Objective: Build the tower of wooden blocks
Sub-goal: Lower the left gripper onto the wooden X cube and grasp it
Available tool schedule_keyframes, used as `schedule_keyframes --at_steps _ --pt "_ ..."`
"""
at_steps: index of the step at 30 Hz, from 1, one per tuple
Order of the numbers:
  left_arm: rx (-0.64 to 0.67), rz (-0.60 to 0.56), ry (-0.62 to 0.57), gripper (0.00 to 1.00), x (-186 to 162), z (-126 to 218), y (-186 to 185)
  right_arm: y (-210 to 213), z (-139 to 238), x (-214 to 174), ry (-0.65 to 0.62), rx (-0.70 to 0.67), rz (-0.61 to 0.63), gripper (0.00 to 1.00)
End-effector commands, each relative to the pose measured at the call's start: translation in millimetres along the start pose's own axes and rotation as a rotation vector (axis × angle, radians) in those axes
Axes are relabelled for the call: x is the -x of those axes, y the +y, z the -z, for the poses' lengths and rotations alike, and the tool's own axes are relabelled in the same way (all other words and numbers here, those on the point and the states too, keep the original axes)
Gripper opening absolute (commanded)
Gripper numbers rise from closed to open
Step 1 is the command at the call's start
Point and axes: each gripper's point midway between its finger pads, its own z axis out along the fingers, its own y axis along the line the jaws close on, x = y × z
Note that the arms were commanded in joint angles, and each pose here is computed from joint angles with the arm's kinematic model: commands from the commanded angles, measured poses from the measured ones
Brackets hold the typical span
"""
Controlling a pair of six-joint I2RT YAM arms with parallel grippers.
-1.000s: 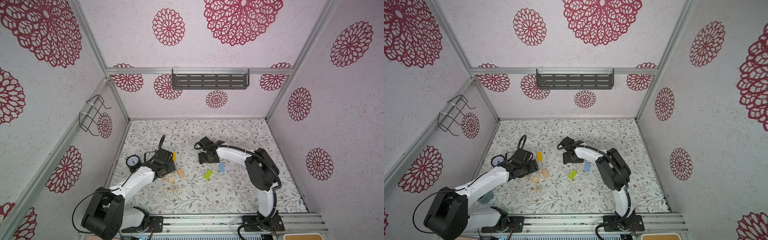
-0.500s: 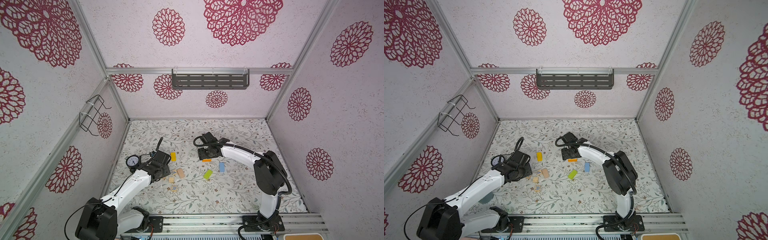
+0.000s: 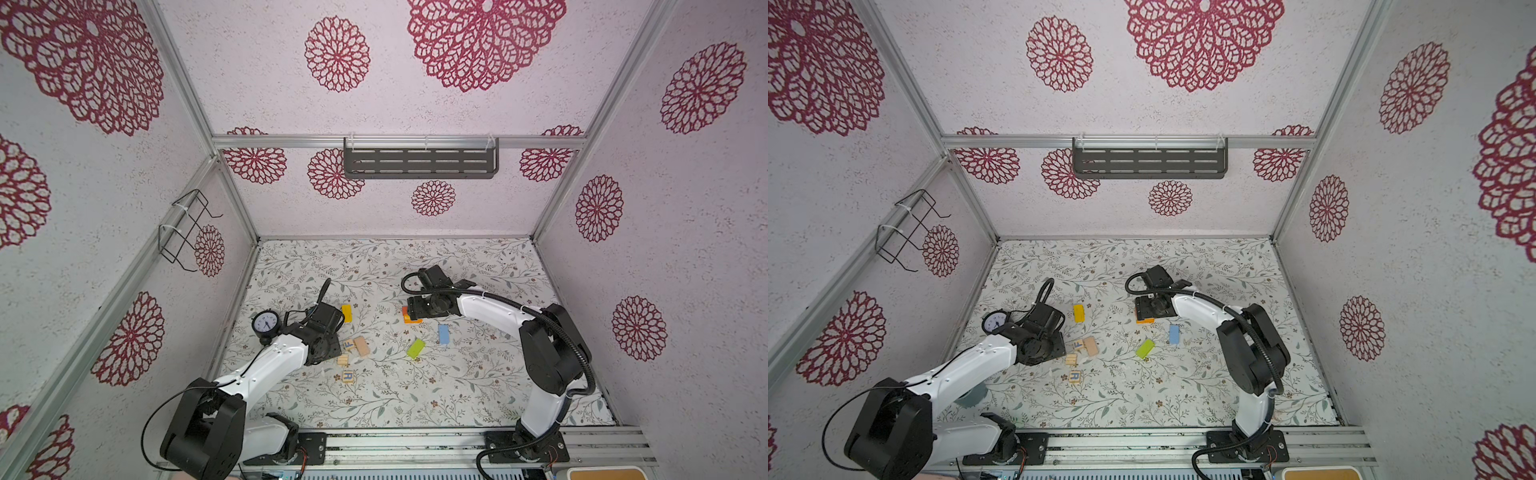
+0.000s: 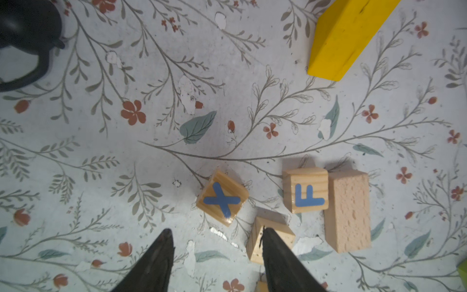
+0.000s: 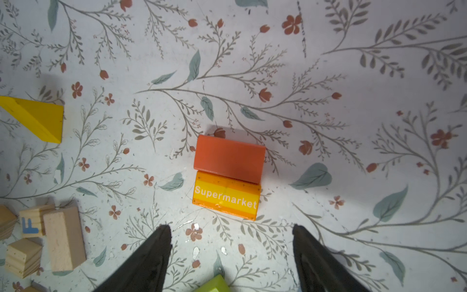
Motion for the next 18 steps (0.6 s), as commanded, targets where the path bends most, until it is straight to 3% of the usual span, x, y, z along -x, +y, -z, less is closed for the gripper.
schedule_keyframes --at_steps 1,18 --pt "0.023 -0.002 0.010 0.59 -4 -11 5 13 19 19 -0.077 0.053 0.022 0.79" --pt "0.089 0.030 0.045 0.61 0 -28 12 8 11 16 -0.066 0.055 0.011 0.80"
